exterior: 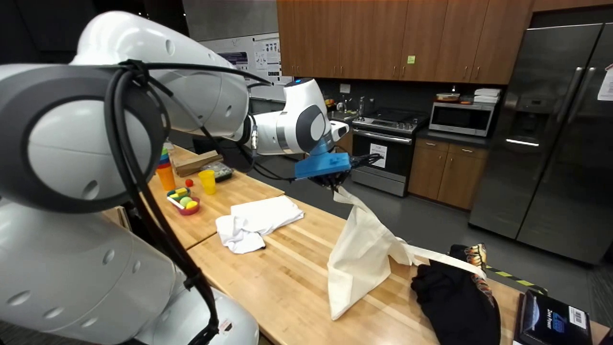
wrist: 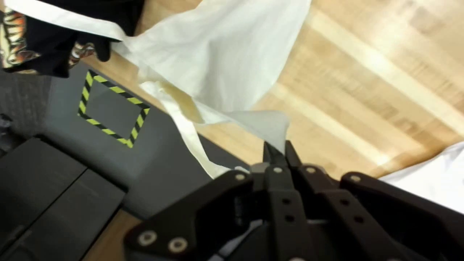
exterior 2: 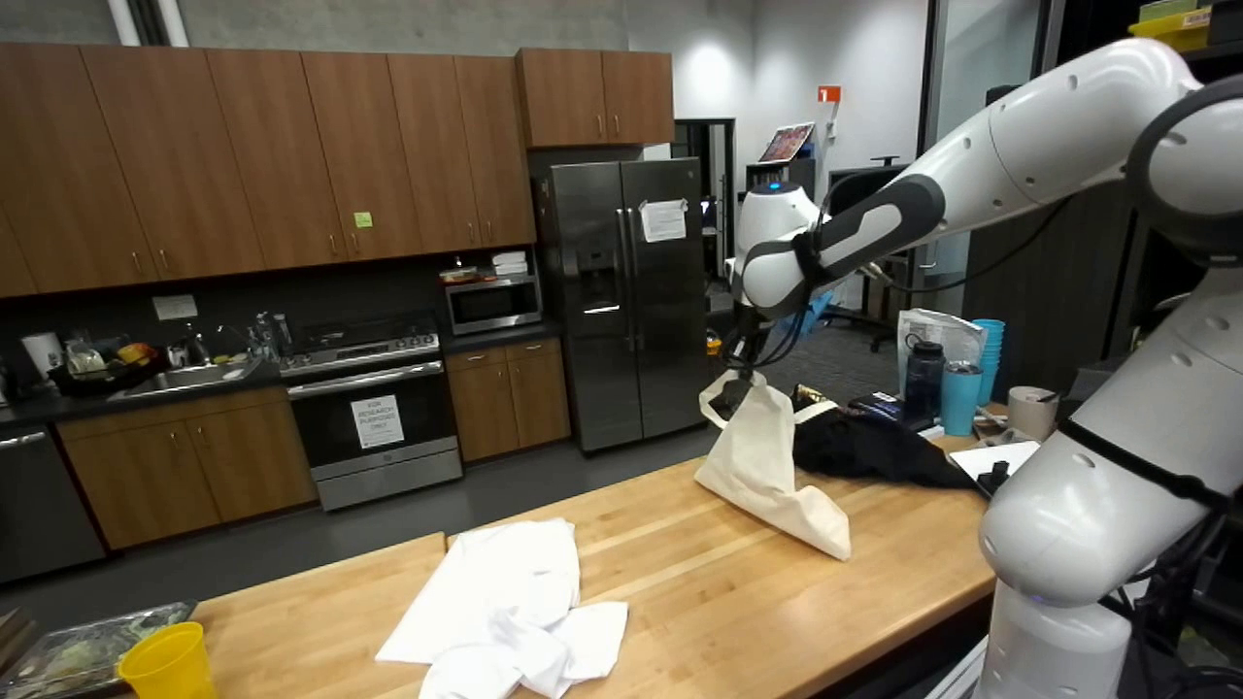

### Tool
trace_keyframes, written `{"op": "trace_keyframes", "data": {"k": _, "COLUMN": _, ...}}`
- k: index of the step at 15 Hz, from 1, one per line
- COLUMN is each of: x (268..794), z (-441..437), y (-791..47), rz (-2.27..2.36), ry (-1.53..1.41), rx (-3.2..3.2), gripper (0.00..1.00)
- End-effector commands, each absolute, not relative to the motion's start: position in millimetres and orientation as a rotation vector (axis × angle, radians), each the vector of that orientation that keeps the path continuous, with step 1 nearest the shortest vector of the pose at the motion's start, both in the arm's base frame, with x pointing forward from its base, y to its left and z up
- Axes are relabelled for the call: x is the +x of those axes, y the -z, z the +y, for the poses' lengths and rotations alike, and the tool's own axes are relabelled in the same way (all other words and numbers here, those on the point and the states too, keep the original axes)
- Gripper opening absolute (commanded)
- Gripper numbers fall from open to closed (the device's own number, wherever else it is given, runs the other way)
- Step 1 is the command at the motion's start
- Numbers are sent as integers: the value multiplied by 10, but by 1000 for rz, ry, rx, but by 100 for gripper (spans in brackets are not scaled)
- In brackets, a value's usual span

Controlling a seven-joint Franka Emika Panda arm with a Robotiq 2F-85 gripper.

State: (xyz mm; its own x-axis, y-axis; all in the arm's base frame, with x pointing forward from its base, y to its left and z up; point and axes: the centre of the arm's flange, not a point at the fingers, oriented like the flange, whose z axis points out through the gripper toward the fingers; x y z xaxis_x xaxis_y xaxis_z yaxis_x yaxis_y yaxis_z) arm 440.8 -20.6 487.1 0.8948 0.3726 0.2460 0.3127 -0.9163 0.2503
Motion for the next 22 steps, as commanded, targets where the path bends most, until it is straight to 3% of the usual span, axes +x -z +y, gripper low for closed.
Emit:
{"op": "trace_keyframes", "data": {"k": 1, "x": 4189, "z": 55, "y": -4609, "rz": 762, "ry": -238, "rx": 2834, "gripper": 1}}
{"op": "trace_keyframes", "data": {"k": 7, "x": 4217, "z": 581, "y": -3689, "rz": 1045, "ry": -68, "rx": 2486, "gripper": 1}}
{"op": "trace_keyframes", "data": {"k": 8, "x": 4190, "z": 679, "y": -3563, "rz": 1101, "ry": -24, "rx": 2432, "gripper": 11}}
{"op": "trace_keyframes", "data": {"k": 9, "x": 4155, "z": 533, "y": -3789, "rz": 1042, "ry": -60, "rx": 2516, "gripper": 4}}
{"op": "trace_keyframes", "data": {"k": 11, "x": 4129, "z": 661, "y": -3586, "rz": 1096, "ry": -14, "rx": 2469, "gripper": 11}}
{"op": "trace_keyframes", "data": {"k": 14, "x": 4135, "z": 690, "y": -3554, "rz": 1109, "ry": -7, "rx": 2461, "gripper": 11}}
{"op": "trace_keyframes", "data": {"k": 15, "x": 4138, "z": 681, "y": -3559, "rz": 1106, "ry": -8, "rx": 2462, "gripper": 36}}
{"op": "trace_keyframes", "data": {"k": 18, "x": 4113, "z": 241, "y": -3534, "rz": 988, "ry": -62, "rx": 2447, "gripper": 48}}
{"op": "trace_keyframes", "data": {"k": 22, "x": 4240, "z": -321, "y": -4027, "rz": 772, "ry": -255, "rx": 2570, "gripper": 75}}
